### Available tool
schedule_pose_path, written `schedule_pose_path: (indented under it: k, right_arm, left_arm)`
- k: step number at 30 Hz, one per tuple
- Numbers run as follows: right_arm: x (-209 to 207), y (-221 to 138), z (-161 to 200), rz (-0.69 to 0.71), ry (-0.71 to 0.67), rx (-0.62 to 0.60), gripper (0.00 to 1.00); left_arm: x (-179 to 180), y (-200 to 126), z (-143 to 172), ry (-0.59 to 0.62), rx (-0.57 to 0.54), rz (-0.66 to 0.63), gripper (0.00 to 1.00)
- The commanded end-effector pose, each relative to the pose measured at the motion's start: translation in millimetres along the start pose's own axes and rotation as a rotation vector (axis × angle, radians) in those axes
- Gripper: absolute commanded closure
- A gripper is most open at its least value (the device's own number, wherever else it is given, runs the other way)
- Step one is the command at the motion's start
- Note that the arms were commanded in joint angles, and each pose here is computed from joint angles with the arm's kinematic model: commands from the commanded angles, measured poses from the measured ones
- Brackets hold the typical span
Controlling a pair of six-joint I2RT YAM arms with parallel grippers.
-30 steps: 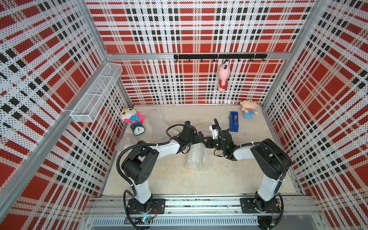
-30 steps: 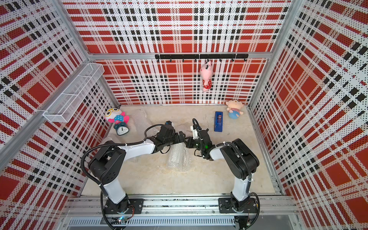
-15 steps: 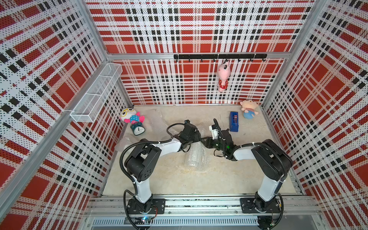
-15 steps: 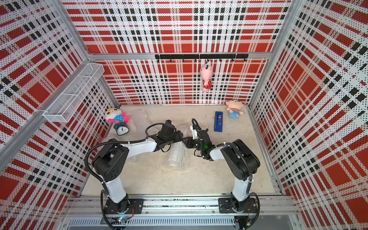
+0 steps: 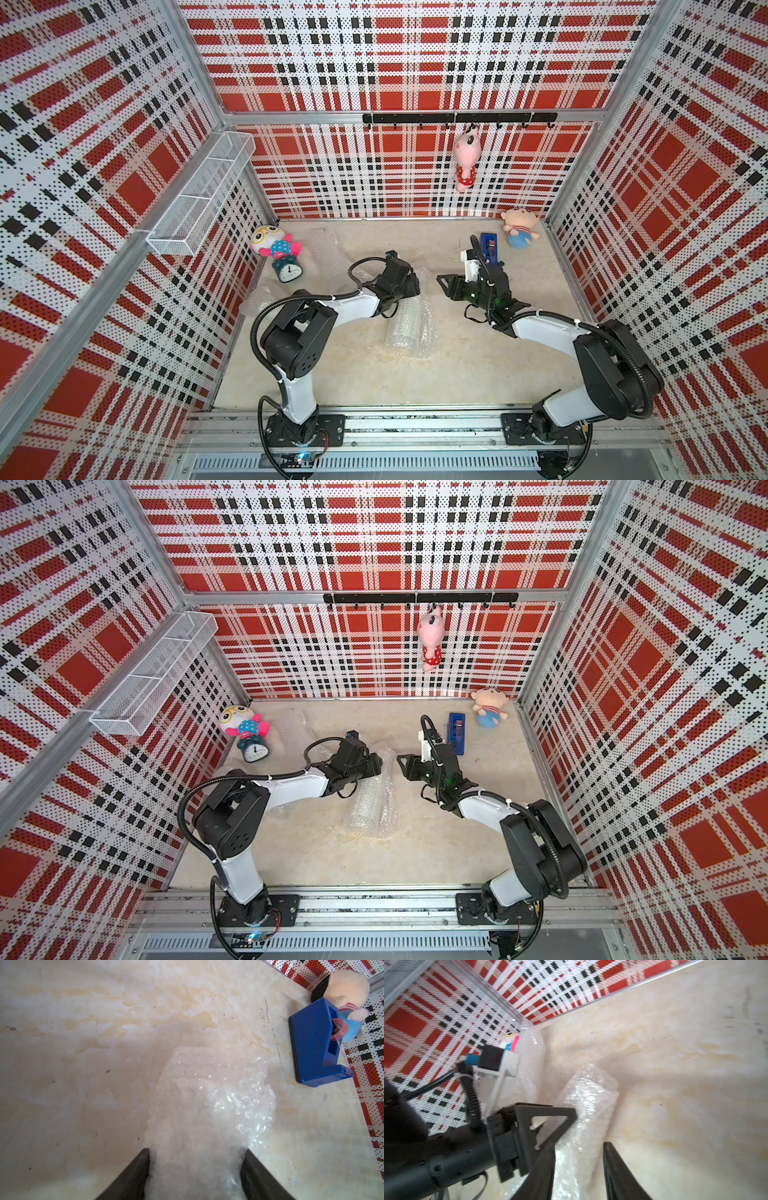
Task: Wrap vases in bubble wrap
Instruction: Wrap the vase in bubble wrap, then tear off the tape using the Tape Cutter.
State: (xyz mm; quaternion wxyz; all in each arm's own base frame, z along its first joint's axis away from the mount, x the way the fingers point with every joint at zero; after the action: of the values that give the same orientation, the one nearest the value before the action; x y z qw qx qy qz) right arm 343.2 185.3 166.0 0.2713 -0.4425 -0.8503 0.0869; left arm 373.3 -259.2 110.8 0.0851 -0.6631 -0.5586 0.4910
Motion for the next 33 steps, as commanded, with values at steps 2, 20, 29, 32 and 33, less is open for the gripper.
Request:
schedule_pose_path:
  k: [2, 20, 29, 32, 33]
  right_arm:
    - [-27, -11, 1, 0.064, 0.016, 0.061, 0.57]
    - [-125, -31, -36, 0.215, 0.119, 0.101, 0.57]
    - [-196, -12, -71, 0.228, 0.175, 0.136, 0.60]
    - [-210, -1, -71, 0.196, 0.194, 0.151, 0.61]
    - [-215, 1, -70, 0.189, 0.209, 0.159, 0.62]
  left_arm:
    - [12, 8, 14, 0.048, 0.041, -0.081, 0.32]
    - [13, 8, 14, 0.045, 0.039, -0.092, 0.32]
    - [11, 5, 14, 0.048, 0.043, -0.079, 0.32]
    - [10, 5, 14, 0.048, 0.042, -0.075, 0.32]
    - [10, 4, 14, 0.048, 0.043, -0.072, 0.32]
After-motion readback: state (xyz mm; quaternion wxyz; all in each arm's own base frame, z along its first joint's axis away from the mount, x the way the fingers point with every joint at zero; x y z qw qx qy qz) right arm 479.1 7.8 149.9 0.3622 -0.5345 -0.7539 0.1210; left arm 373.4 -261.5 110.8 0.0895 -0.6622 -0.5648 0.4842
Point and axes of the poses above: each gripper's point midway between its finger pads, its own y axis out along the fingers, its own x axis along the line the jaws close on, z = x × y, the point moved 5 cm from there along -y, back along the fingers, and after that the axes turned 13 degrees about -y, right-handed, at the moved point
